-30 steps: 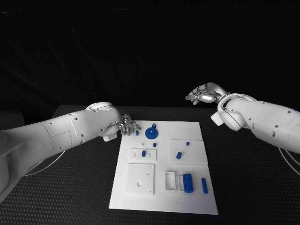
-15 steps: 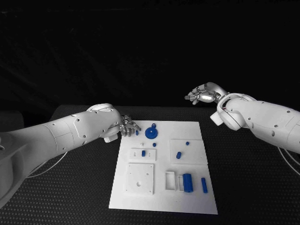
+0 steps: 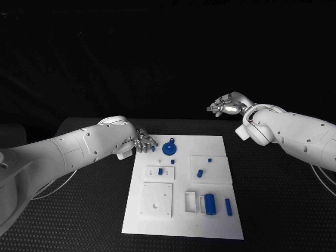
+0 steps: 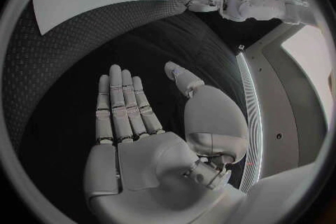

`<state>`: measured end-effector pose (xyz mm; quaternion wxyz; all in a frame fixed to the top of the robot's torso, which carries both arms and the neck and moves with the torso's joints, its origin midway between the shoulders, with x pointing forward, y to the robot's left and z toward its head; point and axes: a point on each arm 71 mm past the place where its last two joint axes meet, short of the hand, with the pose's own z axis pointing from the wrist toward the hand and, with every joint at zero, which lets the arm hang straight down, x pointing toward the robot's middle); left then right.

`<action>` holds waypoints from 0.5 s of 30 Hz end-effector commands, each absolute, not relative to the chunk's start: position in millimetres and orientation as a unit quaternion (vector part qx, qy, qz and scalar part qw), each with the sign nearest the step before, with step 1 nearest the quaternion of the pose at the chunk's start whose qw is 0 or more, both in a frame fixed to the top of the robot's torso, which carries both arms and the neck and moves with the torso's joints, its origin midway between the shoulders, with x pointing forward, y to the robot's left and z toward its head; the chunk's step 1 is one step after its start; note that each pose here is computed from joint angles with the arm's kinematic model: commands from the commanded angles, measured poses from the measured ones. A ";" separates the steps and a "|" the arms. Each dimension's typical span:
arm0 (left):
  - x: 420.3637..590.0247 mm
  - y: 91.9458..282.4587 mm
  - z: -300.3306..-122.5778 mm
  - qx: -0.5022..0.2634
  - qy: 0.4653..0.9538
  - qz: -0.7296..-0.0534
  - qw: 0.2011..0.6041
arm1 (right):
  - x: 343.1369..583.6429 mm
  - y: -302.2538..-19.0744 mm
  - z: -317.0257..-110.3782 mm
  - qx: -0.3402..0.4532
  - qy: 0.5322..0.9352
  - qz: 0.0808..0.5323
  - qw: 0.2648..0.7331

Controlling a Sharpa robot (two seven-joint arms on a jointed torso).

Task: Assemble the parts on the task board

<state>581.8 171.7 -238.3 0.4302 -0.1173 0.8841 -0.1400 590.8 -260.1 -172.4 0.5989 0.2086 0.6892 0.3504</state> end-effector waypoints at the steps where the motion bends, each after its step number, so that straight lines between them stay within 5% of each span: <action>1: 579.1 169.3 -243.5 -0.114 0.889 -0.145 0.418 | 590.6 -258.9 -172.3 0.206 0.690 0.353 0.598; 15: 578.2 167.8 -244.9 -0.107 0.896 -0.145 0.406 | 590.8 -258.4 -172.4 0.206 0.690 0.353 0.597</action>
